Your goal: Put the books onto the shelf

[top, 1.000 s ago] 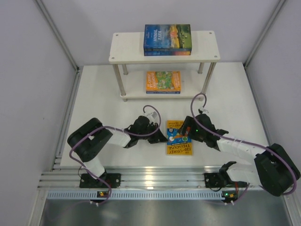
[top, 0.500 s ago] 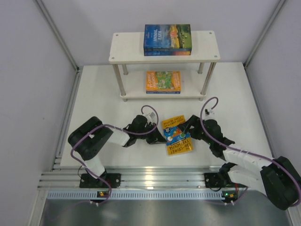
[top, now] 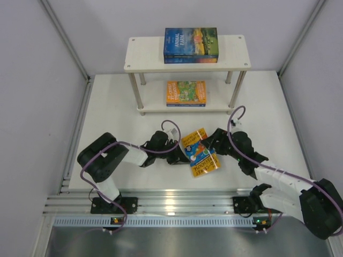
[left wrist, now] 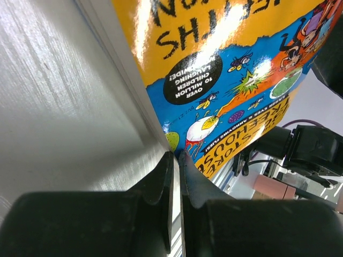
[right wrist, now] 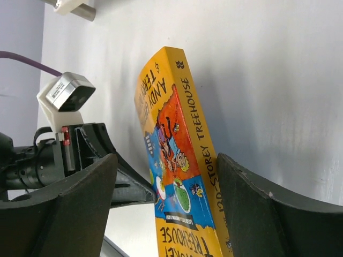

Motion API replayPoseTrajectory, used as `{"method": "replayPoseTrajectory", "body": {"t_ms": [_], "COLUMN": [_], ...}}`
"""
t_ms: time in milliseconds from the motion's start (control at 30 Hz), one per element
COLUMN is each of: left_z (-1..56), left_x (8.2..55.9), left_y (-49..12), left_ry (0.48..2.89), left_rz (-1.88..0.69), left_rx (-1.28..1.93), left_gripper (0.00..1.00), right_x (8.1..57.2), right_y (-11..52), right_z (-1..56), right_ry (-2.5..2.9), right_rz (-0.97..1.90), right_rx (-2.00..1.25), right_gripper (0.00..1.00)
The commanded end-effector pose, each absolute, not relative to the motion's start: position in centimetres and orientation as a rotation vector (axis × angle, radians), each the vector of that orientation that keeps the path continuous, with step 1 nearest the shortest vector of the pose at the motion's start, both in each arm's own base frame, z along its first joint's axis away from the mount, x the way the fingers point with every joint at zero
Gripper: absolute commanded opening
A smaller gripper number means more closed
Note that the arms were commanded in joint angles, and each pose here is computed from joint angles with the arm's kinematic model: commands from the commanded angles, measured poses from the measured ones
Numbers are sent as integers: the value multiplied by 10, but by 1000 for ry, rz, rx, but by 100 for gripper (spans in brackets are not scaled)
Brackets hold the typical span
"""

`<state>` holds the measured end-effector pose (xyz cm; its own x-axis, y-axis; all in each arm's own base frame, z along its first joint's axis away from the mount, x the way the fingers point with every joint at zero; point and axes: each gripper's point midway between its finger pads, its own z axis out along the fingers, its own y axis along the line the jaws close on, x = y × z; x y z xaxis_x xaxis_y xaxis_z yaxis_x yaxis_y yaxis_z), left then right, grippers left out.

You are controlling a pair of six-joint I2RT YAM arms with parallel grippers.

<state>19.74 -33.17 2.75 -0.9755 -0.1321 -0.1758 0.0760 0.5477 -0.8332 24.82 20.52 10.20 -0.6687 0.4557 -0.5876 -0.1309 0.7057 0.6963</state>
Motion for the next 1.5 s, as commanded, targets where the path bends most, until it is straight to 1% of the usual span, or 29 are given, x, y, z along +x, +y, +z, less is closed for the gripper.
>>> {"method": "replayPoseTrajectory", "body": {"t_ms": [0,133,300,467,700,867,1000,1100,1133,1167,1200,1233,1267,1300,1367,1400,1433,1467], "left_z": [-13,-13,-15,-9,-16,-23,-20,-12,-7,-2,3,15,23,39,59,76,84,108], "left_x": [199,201,202,207,206,209,210,213,216,215,218,227,230,237,241,244,245,242], "left_y": [-309,-307,-302,-299,-292,-282,-281,-280,-281,-279,-278,-281,-281,-277,-274,-266,-261,-259], "left_ry": [2658,2666,2713,2702,2747,2783,2770,2750,2740,2746,2737,2708,2699,2666,2624,2576,2550,2486], "left_rz": [-1122,-1088,-1003,-967,-880,-783,-799,-795,-794,-778,-771,-783,-791,-812,-871,-906,-928,-998], "left_rx": [-84,-86,-74,-51,-51,-83,-92,-90,-82,-78,-83,-82,-88,-113,-135,-178,-200,-204], "left_gripper": [0,0,0,0,0,0,0,0,0,3,13,21,28,41,53,60,63,66], "right_x": [193,191,180,167,159,152,161,171,173,178,181,184,187,193,199,203,205,207], "right_y": [249,257,255,241,241,237,227,224,225,228,230,234,235,234,236,234,233,232], "right_z": [100,117,111,83,79,74,72,77,78,82,87,92,96,106,123,143,152,163], "right_ry": [2272,2216,2301,2436,2485,2534,2520,2481,2476,2428,2399,2377,2331,2274,2168,2081,2035,1987], "right_rz": [1269,1364,1338,1220,1214,1195,1084,1050,1061,1090,1117,1152,1178,1192,1277,1337,1362,1385], "right_rx": [45,20,-37,-87,-170,-201,-175,-103,-50,-28,-6,52,75,117,230,316,355,385], "right_gripper": [72,69,73,73,70,72,72,63,50,39,29,13,6,0,0,0,0,0]}}
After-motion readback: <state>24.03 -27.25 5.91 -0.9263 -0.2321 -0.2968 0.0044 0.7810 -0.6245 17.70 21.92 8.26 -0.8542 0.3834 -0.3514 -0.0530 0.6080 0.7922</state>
